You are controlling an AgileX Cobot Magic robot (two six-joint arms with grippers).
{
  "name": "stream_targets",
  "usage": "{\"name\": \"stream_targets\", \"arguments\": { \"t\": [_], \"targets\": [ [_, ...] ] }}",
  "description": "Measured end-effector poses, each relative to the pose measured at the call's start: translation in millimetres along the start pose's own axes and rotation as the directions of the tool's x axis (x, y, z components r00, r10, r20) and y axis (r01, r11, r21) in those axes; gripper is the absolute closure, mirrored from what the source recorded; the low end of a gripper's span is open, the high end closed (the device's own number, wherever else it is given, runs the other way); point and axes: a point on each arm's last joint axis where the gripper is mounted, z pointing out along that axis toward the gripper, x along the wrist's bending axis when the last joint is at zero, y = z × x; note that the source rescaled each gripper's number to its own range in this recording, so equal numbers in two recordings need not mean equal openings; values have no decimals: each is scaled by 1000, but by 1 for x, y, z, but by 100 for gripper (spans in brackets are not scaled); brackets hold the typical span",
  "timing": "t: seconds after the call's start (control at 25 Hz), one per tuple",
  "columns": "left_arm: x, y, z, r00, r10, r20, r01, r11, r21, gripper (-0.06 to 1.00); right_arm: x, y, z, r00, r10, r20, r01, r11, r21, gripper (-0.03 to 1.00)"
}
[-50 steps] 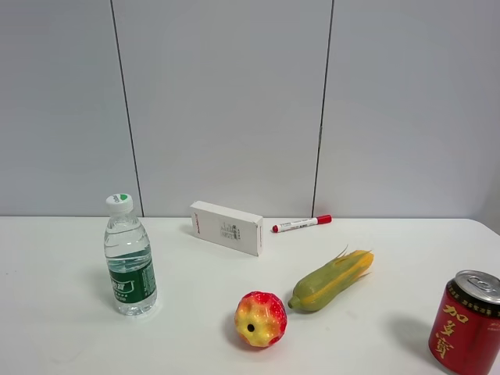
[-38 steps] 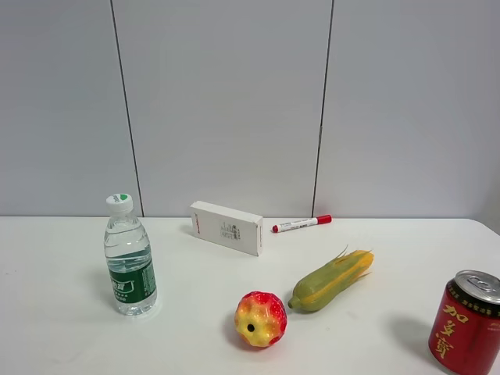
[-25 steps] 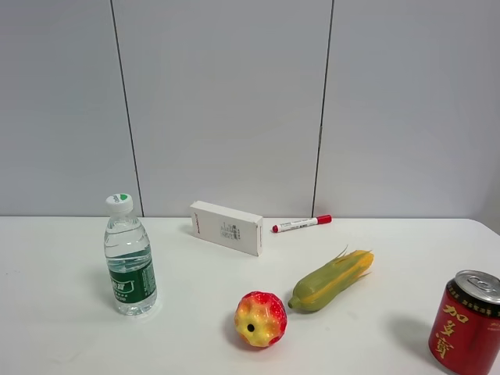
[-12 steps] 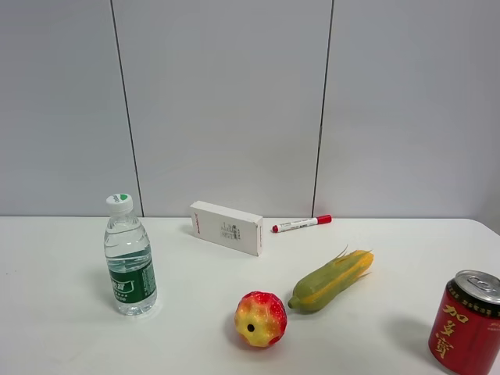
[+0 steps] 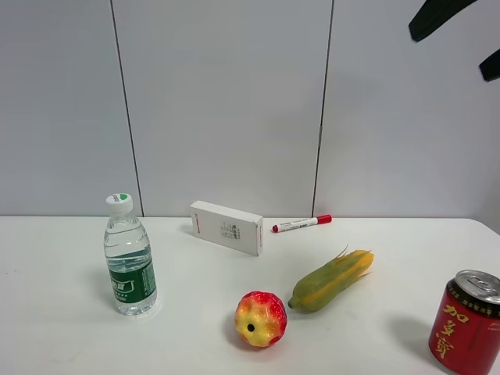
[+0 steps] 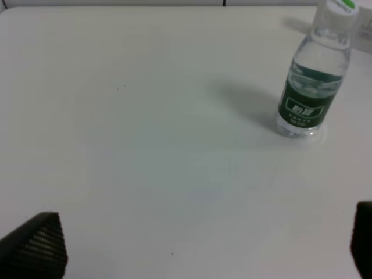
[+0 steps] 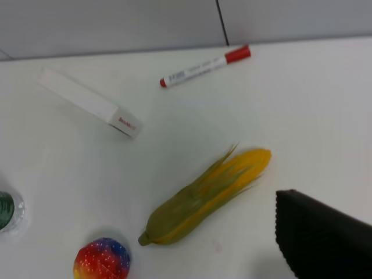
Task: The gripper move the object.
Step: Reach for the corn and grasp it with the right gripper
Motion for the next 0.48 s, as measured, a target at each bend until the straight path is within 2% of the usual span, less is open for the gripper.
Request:
{"name": "stream_targets", "arguments": {
  "t": [0.24, 0.36, 0.48],
  "targets": [
    [0, 0, 0, 1000, 0, 0, 0, 1000, 0, -6, 11, -1, 76, 999, 20, 28, -25, 985, 172, -3],
    [0, 0, 0, 1000, 0, 0, 0, 1000, 0, -6, 14, -4, 115, 992, 109, 56, -120, 960, 254, -3],
    [0, 0, 0, 1000, 0, 0, 0, 1000, 0, -6, 10, -12, 154, 971, 208, 117, -236, 916, 326, -3]
  ]
}}
